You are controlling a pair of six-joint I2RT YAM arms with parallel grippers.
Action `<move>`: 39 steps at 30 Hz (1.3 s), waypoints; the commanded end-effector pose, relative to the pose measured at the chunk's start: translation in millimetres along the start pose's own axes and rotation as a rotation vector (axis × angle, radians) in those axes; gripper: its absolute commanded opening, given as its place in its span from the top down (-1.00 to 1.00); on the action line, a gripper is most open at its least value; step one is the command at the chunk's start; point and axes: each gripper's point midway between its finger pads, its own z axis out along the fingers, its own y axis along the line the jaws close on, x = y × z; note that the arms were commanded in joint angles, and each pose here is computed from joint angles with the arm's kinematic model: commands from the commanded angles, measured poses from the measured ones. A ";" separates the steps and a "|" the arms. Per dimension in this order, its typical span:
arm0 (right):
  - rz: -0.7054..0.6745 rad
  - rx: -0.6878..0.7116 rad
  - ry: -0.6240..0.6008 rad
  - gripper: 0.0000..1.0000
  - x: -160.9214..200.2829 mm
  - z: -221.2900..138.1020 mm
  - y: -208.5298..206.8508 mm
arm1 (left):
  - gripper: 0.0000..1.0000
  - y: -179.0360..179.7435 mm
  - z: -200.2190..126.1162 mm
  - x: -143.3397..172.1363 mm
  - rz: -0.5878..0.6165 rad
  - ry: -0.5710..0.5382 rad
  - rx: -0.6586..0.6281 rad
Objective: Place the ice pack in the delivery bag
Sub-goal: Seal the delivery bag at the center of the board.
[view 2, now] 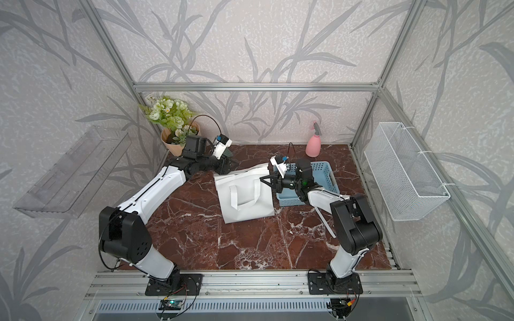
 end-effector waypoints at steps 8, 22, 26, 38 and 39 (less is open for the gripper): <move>-0.053 0.001 -0.022 1.00 -11.8 0.1 5.5 | -0.07 -27.7 2.1 10.0 0.063 0.057 0.094; -0.084 0.088 0.009 1.00 -4.9 6.2 -6.6 | -0.17 -26.2 2.4 0.3 0.110 0.050 0.041; -0.095 0.106 0.006 1.00 -6.2 8.3 -8.3 | -0.17 -26.7 4.7 3.2 0.106 0.061 0.052; -0.127 0.130 0.014 1.00 -6.6 10.3 -7.9 | -0.31 -36.4 3.2 9.7 0.118 0.080 0.094; -0.126 0.128 0.014 1.00 -6.8 10.3 -7.2 | -0.30 -33.9 4.3 12.7 0.120 0.089 0.082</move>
